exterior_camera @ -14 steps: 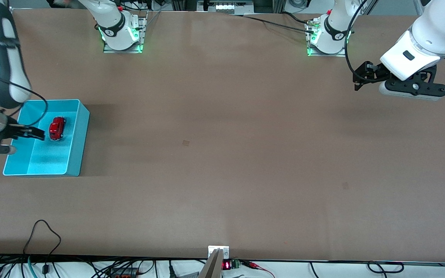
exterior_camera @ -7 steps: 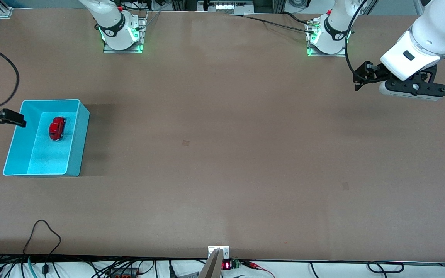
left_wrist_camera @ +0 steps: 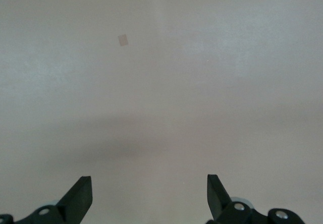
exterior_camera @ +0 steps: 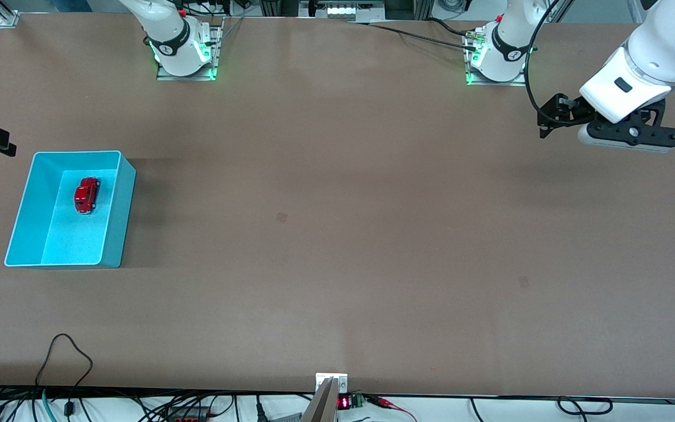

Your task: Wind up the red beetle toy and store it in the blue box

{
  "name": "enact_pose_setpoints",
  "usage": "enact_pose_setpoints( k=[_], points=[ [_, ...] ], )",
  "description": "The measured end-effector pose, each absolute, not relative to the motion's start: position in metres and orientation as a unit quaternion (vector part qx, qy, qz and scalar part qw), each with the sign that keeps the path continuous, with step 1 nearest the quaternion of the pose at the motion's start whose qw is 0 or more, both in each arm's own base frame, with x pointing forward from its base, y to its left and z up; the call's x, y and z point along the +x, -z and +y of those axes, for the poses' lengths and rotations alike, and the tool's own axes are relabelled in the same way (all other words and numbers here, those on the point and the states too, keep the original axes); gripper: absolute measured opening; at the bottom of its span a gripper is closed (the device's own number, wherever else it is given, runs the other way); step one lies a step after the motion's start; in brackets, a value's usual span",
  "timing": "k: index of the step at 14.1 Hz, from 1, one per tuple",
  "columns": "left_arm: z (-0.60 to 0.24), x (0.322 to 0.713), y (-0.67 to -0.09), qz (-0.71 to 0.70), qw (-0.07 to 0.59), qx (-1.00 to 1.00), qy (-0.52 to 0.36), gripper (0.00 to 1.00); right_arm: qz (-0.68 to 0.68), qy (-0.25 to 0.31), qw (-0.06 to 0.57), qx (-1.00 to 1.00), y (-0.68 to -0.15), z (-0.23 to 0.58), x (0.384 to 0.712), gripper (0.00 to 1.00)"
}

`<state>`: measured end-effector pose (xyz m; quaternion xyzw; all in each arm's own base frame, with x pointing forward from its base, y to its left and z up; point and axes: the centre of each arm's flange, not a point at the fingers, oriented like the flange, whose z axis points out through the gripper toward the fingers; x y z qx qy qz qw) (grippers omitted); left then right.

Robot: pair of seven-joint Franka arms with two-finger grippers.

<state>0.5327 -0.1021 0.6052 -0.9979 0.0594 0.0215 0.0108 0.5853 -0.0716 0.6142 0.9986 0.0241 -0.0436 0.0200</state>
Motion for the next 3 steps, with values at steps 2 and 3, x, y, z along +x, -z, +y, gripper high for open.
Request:
enact_pose_setpoints(
  k=[2, 3],
  points=[
    [-0.1015, 0.5328, -0.6052, 0.059, 0.011, -0.998, -0.022, 1.00, 0.023, 0.047, 0.018, 0.998, -0.6120, -0.0716, 0.5843, 1.00],
    [-0.1014, 0.5328, -0.6052, 0.059, 0.011, -0.998, -0.022, 1.00, 0.022, 0.050, 0.017, 0.998, -0.6100, -0.0721, 0.5841, 1.00]
  ],
)
